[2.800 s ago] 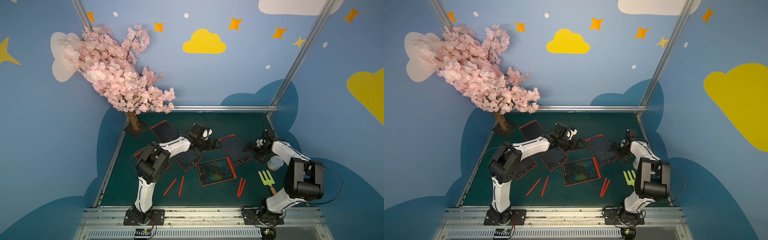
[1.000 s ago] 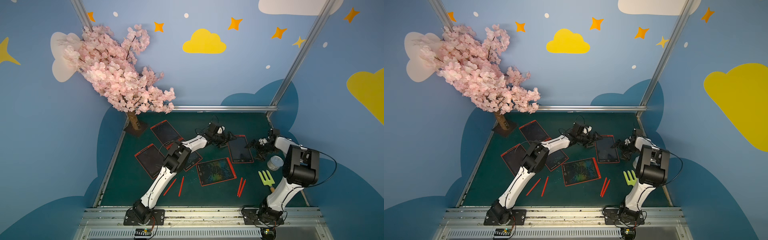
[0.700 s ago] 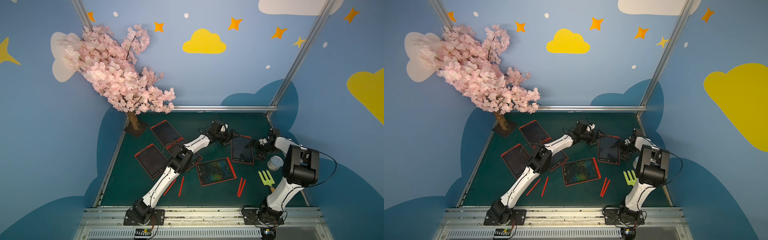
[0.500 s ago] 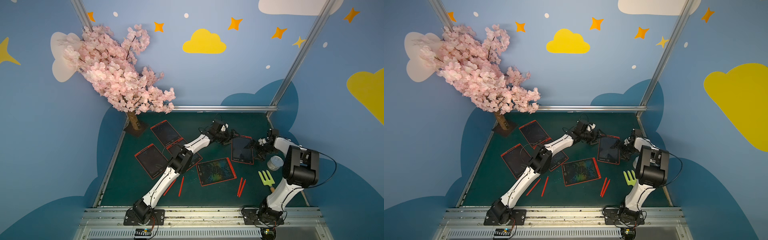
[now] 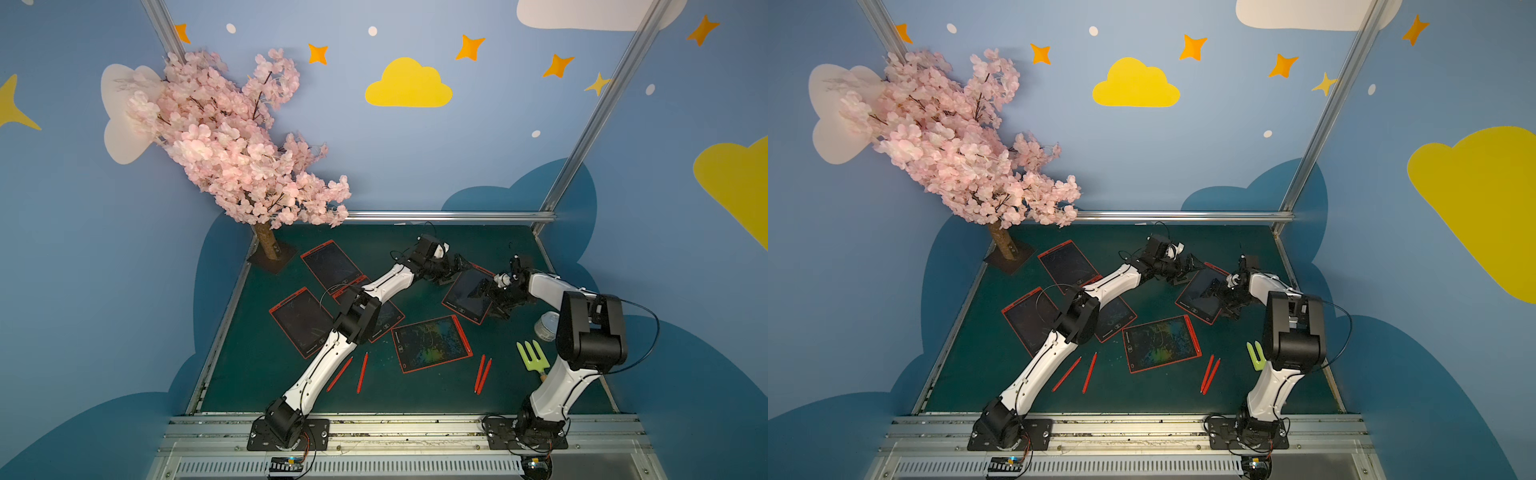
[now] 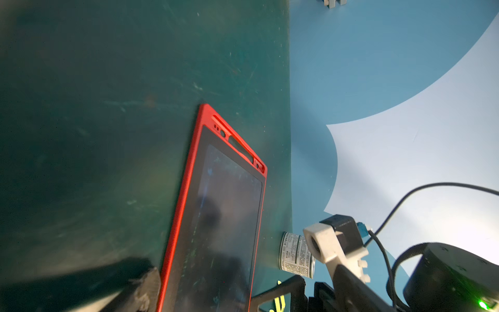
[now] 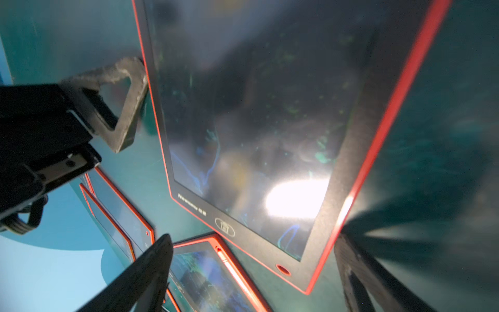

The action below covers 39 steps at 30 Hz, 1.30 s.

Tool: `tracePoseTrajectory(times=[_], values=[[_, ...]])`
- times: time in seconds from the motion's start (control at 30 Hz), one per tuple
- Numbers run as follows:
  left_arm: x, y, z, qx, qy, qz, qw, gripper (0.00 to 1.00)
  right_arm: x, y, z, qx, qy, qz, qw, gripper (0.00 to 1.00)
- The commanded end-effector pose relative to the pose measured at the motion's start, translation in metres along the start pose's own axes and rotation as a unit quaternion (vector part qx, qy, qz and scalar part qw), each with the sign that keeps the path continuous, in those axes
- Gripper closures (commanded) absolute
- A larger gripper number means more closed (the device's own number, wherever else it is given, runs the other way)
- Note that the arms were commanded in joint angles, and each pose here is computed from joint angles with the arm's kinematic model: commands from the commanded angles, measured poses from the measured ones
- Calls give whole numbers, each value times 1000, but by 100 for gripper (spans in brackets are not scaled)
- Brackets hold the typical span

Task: Place the stylus back onto the writing tablet
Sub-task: Move the writing tablet to the center of the board.

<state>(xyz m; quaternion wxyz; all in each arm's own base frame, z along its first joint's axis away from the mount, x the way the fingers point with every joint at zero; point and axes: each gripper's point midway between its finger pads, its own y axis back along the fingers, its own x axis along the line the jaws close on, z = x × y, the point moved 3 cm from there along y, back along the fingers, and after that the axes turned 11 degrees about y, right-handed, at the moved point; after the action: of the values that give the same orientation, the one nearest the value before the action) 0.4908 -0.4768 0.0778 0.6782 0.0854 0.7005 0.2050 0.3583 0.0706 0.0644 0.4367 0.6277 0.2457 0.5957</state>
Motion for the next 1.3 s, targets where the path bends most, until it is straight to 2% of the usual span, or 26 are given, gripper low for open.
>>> tracePoseTrajectory(times=[0.0, 0.27, 0.5, 0.67, 0.77, 0.93, 1.27], values=[[-30, 31, 9, -12, -28, -3, 1000, 1, 1, -22, -20, 46, -21, 1, 999, 8], [-52, 106, 19, -58, -80, 31, 995, 1, 38, -44, -21, 59, 6, 24, 998, 8], [-37, 148, -2, -59, -80, 63, 993, 1, 75, -61, -15, 67, 45, 43, 996, 9], [-18, 158, -14, -57, -67, 82, 993, 1, 91, -56, -7, 56, 82, 50, 994, 9], [-10, 157, -19, -52, -61, 83, 993, 1, 84, -40, 4, 28, 85, 46, 995, 9], [1, 153, -30, -40, -58, 84, 994, 1, 65, -6, 28, -10, 78, 78, 994, 11], [5, 157, -62, -16, -120, 92, 988, 1, 15, 24, 83, -69, 40, 67, 995, 10]])
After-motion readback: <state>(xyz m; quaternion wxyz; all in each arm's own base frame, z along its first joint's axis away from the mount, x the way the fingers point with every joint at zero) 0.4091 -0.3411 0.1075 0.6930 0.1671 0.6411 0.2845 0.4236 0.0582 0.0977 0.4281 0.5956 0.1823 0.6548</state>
